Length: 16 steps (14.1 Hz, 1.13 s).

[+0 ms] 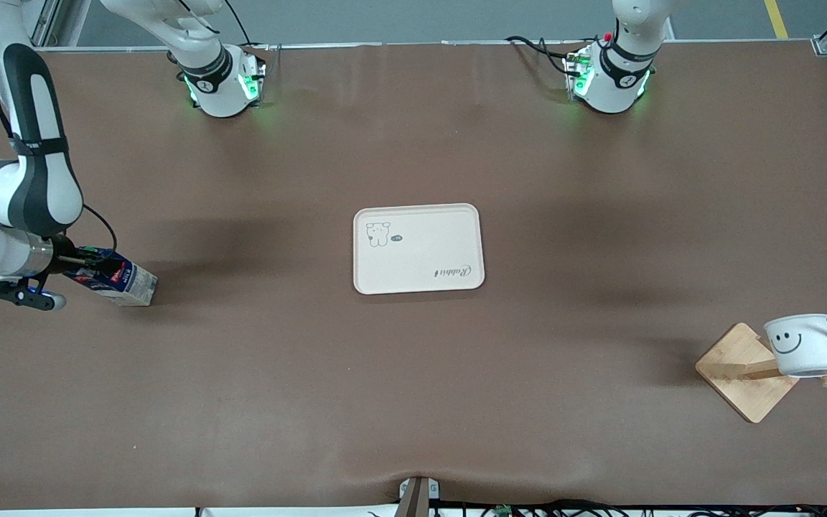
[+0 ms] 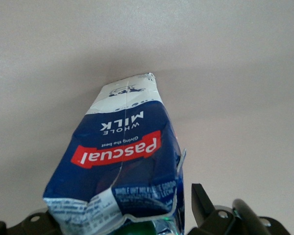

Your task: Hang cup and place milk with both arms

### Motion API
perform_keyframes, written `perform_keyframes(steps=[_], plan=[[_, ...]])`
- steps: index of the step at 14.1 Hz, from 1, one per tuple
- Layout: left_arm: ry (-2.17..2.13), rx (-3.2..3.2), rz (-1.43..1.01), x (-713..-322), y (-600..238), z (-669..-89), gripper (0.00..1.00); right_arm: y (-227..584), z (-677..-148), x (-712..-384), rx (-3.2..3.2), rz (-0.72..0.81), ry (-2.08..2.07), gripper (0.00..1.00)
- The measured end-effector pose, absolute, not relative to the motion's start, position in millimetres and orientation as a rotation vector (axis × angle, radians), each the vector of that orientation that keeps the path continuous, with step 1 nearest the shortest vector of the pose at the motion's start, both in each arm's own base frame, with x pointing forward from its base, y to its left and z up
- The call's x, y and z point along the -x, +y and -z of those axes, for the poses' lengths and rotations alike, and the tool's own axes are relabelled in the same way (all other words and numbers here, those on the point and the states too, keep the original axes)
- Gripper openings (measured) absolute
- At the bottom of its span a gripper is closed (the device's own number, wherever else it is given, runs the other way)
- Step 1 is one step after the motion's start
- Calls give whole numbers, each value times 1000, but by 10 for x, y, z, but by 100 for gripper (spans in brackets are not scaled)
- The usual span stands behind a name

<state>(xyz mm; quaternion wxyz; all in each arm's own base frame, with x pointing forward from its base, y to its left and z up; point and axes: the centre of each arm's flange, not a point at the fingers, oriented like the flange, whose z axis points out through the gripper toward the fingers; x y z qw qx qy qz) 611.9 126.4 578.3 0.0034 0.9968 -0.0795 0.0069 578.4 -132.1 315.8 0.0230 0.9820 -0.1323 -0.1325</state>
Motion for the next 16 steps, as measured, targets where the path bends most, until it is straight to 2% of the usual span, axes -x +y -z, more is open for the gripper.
perform_keyframes(steps=[2, 6, 10, 13, 16], plan=[[-183, -3135, -3, -6036, 1034, -5942, 100, -1322, -3183, -5791, -3052, 419, -346, 100], [-67, -3158, -31, -5915, 687, -6215, 100, -1325, -3586, -5830, -3095, 583, -29, 100], [-66, -3164, -64, -5881, 386, -6341, 100, -1315, -4073, -6047, -3103, 465, 19, 100], [-135, -3170, -78, -5896, 65, -6383, 100, -1218, -4559, -6118, -3101, 476, 7, 100], [-161, -3198, -40, -5812, -134, -6428, 100, -1154, -5064, -6191, -3097, 366, -49, 100]])
